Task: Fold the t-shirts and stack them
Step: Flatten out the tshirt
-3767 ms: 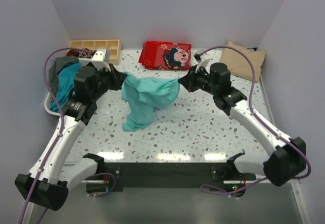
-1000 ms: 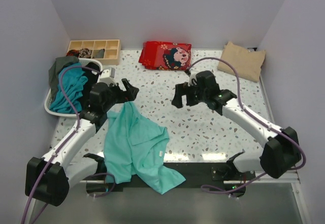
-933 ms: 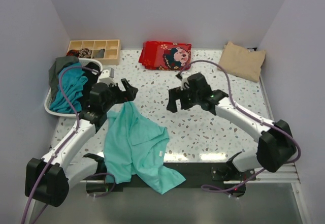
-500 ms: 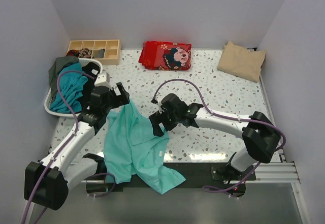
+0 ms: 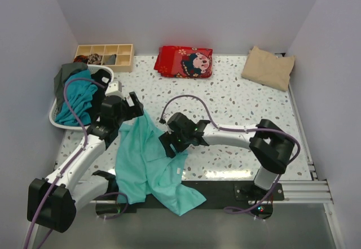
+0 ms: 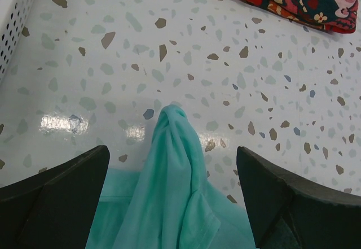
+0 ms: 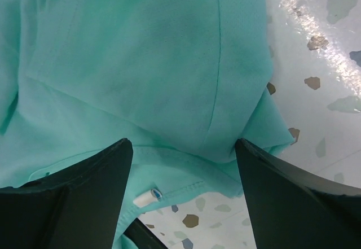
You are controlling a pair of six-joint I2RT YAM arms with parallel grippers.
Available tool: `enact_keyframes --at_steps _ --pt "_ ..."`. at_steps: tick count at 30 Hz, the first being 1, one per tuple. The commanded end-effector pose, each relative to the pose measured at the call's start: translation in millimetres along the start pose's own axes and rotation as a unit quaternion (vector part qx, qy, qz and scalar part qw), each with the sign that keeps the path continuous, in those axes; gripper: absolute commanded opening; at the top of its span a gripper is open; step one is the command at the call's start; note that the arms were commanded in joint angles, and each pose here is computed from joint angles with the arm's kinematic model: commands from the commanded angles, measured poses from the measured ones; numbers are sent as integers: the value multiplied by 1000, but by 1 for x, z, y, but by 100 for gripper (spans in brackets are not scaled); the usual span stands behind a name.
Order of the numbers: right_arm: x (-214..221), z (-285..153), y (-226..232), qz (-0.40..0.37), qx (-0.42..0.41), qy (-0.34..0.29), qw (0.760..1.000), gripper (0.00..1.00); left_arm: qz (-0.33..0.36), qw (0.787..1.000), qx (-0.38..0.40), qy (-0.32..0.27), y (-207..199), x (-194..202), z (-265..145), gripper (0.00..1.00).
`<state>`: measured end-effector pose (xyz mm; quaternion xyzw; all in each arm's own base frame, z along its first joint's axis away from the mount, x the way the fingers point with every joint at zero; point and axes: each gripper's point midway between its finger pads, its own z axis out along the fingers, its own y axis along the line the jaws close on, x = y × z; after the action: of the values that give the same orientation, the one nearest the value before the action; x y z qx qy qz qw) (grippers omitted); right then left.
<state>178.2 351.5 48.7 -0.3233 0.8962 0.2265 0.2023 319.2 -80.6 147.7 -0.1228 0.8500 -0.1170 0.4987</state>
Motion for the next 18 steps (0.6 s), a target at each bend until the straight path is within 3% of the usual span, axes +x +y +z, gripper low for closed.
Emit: enact_keyframes --at_steps 1,4,5,7,8,12,18 --pt "-20 9 -1 -2 35 -20 999 74 8 1000 -12 -8 6 -1 2 100" --pt "-24 10 -7 -2 57 -29 998 60 9 1000 -13 -6 5 -1 2 100" --pt "-26 8 -12 -3 74 -36 997 48 9 1000 -12 -6 5 -2 2 100" --pt "-34 -1 -14 -9 85 -53 995 36 9 1000 -12 -6 5 -1 3 100" --pt "-37 -5 -19 -11 98 -61 993 23 10 1000 -12 -6 5 -1 3 100" --pt "-49 -43 -33 -17 145 -97 984 0 11 1000 -10 -6 4 -2 3 100" --pt "-54 -147 -88 14 298 -177 938 0 5 1000 2 -15 -2 -9 -1 100"
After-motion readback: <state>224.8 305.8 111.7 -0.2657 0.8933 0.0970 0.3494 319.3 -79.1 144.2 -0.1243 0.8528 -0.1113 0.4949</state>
